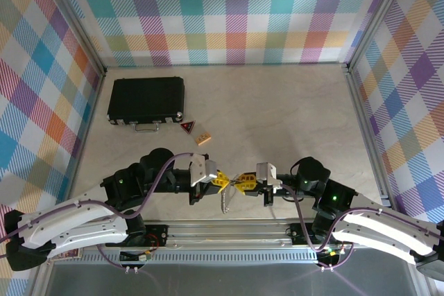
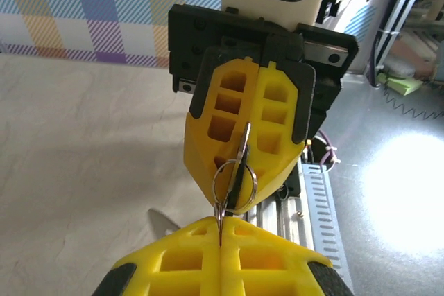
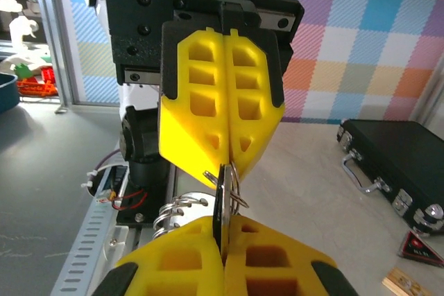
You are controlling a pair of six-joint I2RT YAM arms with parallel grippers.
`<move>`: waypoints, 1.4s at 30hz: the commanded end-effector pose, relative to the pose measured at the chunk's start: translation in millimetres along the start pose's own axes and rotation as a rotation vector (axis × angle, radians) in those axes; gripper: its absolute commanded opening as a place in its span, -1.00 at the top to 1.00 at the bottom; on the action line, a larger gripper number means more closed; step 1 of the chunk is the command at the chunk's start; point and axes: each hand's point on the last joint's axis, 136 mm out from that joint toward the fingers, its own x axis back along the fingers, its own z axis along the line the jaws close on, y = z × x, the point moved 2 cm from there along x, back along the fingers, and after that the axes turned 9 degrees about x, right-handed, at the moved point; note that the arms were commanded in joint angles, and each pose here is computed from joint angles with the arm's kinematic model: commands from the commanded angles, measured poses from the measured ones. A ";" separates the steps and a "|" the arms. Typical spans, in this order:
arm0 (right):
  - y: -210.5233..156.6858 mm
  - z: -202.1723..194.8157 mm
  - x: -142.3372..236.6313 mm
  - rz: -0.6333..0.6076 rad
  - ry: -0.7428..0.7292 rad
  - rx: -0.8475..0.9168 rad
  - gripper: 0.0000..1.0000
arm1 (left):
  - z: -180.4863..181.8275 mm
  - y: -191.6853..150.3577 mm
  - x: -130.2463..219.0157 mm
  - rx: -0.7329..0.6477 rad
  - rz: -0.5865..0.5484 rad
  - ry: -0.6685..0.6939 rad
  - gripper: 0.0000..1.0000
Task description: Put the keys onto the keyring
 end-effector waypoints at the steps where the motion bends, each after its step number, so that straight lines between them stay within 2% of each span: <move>1: 15.2 -9.7 2.5 -0.042 -0.059 0.035 1.00 | 1.9 -5.2 0.4 0.006 0.041 0.017 1.00; 7: 9.4 -16.6 -0.8 0.000 -0.092 0.022 1.00 | 15.5 -16.5 1.5 0.033 0.009 0.098 0.97; 9: 3.6 -21.1 -4.1 0.039 -0.111 0.016 1.00 | 20.6 -20.4 3.1 0.051 -0.021 0.129 0.61; 11: -1.9 -26.1 -8.3 0.076 -0.128 0.009 1.00 | 23.1 -21.7 6.2 0.074 -0.061 0.146 0.35; 19: -24.9 -71.8 -36.3 0.260 -0.293 -0.090 1.00 | 53.3 -38.5 29.6 0.205 -0.219 0.346 -0.13; 22: -32.6 -89.7 -46.9 0.329 -0.335 -0.140 1.00 | 62.0 -46.4 41.8 0.223 -0.253 0.415 -0.44; 24: -38.4 -101.3 -53.5 0.367 -0.360 -0.202 1.00 | 67.3 -51.9 48.1 0.242 -0.295 0.449 -0.58; 26: -44.8 -113.1 -58.2 0.411 -0.395 -0.237 1.00 | 67.4 -54.5 50.7 0.241 -0.323 0.447 -0.69; 29: -55.0 -128.8 -63.5 0.461 -0.431 -0.309 1.00 | 69.2 -55.5 56.7 0.238 -0.340 0.468 -0.99; 35: -67.1 -155.8 -78.6 0.511 -0.476 -0.409 1.00 | 69.5 -58.3 65.9 0.226 -0.329 0.493 -1.00; 42: -75.8 -184.0 -78.6 0.506 -0.537 -0.484 1.00 | 68.6 -58.2 66.8 0.212 -0.322 0.492 -1.00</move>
